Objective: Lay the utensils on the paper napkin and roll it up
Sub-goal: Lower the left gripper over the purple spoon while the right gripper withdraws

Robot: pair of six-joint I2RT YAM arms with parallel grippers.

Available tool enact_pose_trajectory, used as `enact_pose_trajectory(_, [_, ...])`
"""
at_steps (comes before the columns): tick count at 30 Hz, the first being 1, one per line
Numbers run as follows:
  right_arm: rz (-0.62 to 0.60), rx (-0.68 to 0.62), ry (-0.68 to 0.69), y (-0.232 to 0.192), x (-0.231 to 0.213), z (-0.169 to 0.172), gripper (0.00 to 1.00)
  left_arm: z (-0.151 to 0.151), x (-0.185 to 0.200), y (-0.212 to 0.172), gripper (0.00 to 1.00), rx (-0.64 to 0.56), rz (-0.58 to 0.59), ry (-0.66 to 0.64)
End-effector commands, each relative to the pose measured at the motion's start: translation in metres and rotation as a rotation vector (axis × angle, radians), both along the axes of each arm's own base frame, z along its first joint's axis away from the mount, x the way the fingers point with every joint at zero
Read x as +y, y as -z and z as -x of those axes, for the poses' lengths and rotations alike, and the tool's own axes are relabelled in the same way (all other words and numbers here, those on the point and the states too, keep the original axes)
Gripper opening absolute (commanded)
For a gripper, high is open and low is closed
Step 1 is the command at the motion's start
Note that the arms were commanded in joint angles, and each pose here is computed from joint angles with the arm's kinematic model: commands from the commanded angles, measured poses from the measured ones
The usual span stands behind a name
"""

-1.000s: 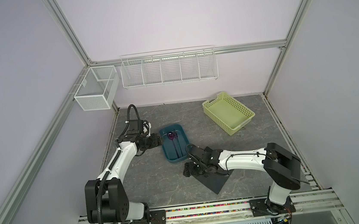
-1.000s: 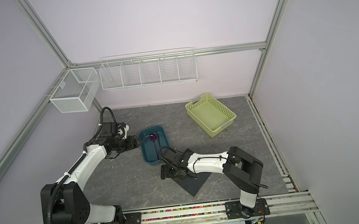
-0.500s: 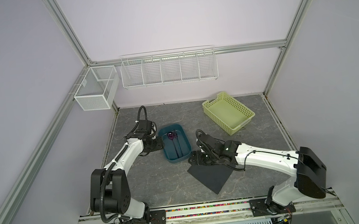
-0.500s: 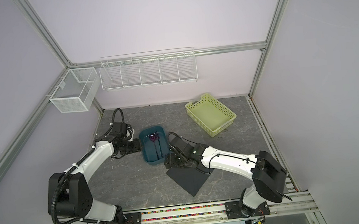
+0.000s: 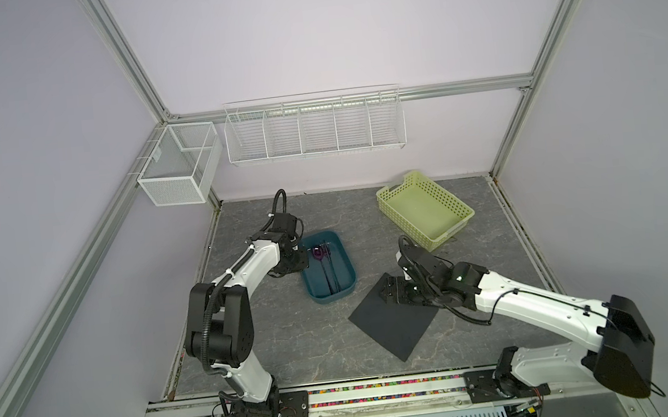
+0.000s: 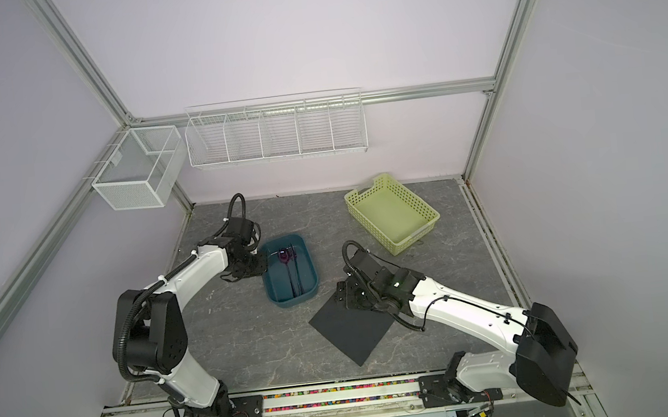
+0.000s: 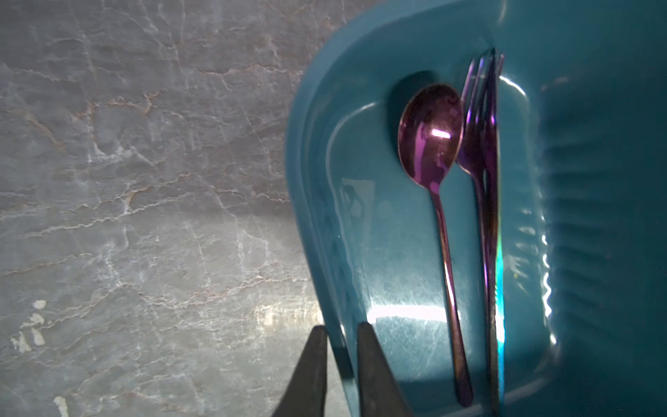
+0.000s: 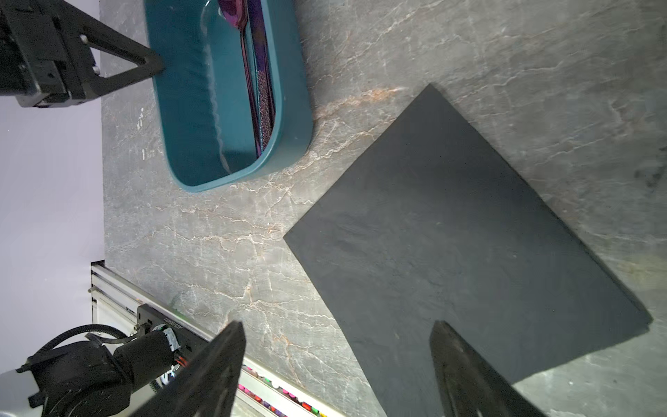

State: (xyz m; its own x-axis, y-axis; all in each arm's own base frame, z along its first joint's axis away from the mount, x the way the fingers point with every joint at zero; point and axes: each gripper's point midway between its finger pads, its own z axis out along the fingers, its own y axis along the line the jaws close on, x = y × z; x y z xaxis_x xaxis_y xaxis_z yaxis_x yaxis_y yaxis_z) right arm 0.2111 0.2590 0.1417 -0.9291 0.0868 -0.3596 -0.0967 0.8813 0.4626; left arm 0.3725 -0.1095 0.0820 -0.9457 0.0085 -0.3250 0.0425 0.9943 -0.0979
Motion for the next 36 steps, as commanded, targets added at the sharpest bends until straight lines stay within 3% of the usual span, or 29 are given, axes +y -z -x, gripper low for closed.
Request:
enact_pose_trajectory(1, [0.047, -0.013, 0.023, 0.004, -0.021, 0.0, 0.84, -0.007, 0.004, -0.002, 0.14, 0.001, -0.049, 0.009])
enact_pose_trajectory(8, [0.054, -0.054, 0.056, -0.006, -0.038, -0.005, 0.84, -0.019, 0.004, 0.009, 0.07, 0.012, -0.081, 0.025])
enact_pose_trajectory(22, [0.088, -0.087, 0.105, -0.01, -0.06, -0.017, 0.85, -0.059, 0.003, 0.007, 0.05, -0.024, -0.136, 0.025])
enact_pose_trajectory(28, [0.106, -0.081, 0.114, -0.004, -0.07, -0.014, 0.85, -0.068, 0.003, 0.0, 0.14, -0.036, -0.146, 0.023])
enact_pose_trajectory(36, [0.129, -0.104, 0.113, -0.009, -0.078, -0.017, 0.86, -0.066, -0.013, -0.04, 0.26, -0.093, -0.084, 0.017])
